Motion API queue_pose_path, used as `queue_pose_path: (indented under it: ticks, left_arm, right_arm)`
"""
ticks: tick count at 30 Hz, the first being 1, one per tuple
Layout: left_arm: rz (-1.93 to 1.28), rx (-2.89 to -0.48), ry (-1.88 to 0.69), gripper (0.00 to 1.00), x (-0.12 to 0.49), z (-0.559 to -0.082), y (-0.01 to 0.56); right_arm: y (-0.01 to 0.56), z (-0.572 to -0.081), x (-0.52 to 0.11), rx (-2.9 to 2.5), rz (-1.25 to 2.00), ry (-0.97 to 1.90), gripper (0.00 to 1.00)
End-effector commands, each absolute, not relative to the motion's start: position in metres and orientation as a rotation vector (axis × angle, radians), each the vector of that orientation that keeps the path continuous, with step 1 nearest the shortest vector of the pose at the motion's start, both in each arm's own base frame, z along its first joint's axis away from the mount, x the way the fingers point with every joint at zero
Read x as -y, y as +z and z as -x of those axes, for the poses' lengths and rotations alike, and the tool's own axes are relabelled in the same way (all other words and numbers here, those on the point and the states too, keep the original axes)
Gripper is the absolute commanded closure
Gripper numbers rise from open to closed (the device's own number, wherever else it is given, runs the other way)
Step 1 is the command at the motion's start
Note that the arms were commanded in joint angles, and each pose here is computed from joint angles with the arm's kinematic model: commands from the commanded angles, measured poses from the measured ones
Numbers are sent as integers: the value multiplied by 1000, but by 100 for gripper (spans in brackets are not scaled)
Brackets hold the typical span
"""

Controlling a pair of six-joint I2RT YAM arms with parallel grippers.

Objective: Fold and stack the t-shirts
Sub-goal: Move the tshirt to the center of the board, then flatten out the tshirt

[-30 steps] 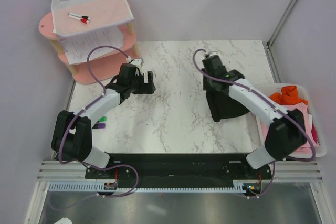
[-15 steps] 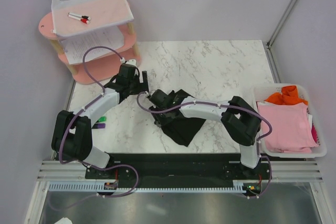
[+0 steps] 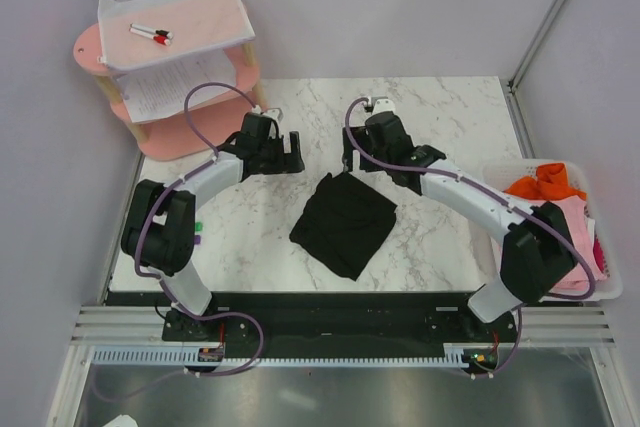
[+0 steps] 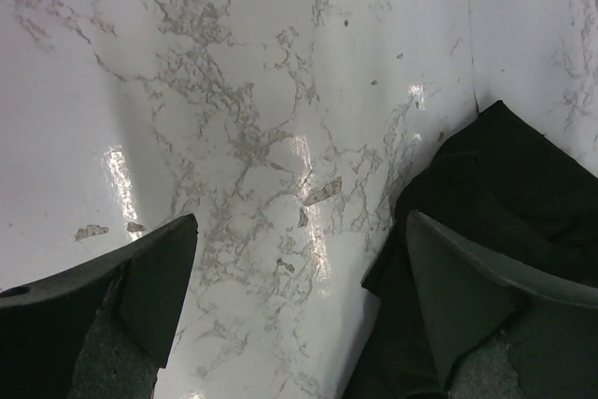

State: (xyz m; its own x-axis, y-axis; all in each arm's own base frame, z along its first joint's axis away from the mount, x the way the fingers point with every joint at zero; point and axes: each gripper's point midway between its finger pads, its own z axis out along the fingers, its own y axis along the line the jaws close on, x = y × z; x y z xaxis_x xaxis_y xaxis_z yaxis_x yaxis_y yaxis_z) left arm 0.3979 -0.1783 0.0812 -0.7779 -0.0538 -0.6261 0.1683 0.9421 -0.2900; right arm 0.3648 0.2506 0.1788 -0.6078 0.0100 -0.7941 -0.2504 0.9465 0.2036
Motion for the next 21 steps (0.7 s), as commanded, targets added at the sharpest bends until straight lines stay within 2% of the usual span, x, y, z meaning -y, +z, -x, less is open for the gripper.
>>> queue_pose_path:
  ticks: [1, 3, 4, 5, 8, 16, 18, 21]
  left_arm:
    - [-138, -2357, -511, 0, 193, -407, 103]
    - [-137, -2362, -499, 0, 190, -405, 102]
    - [-136, -2368, -496, 0, 189, -401, 101]
    - [-135, -2366, -486, 0, 187, -401, 101]
    - [-129, -2383, -463, 0, 182, -396, 97]
    - [-119, -2414, -424, 0, 175, -390, 88]
    - [-118, -2414, -416, 0, 174, -390, 88]
    - [-112, -2413, -400, 0, 171, -389, 90]
  right_arm:
    - [110, -376, -239, -2351, 183, 237, 4]
    - [104, -389, -239, -2351, 180, 220, 9]
    - [91, -396, -239, -2368, 182, 207, 15]
    - [86, -401, -238, -2377, 178, 224, 28]
    - [74, -414, -243, -2391, 169, 267, 31]
    - [48, -420, -255, -2443, 170, 332, 28]
    - [37, -418, -257, -2472, 174, 337, 35]
    - [29, -414, -264, -2514, 202, 378, 39]
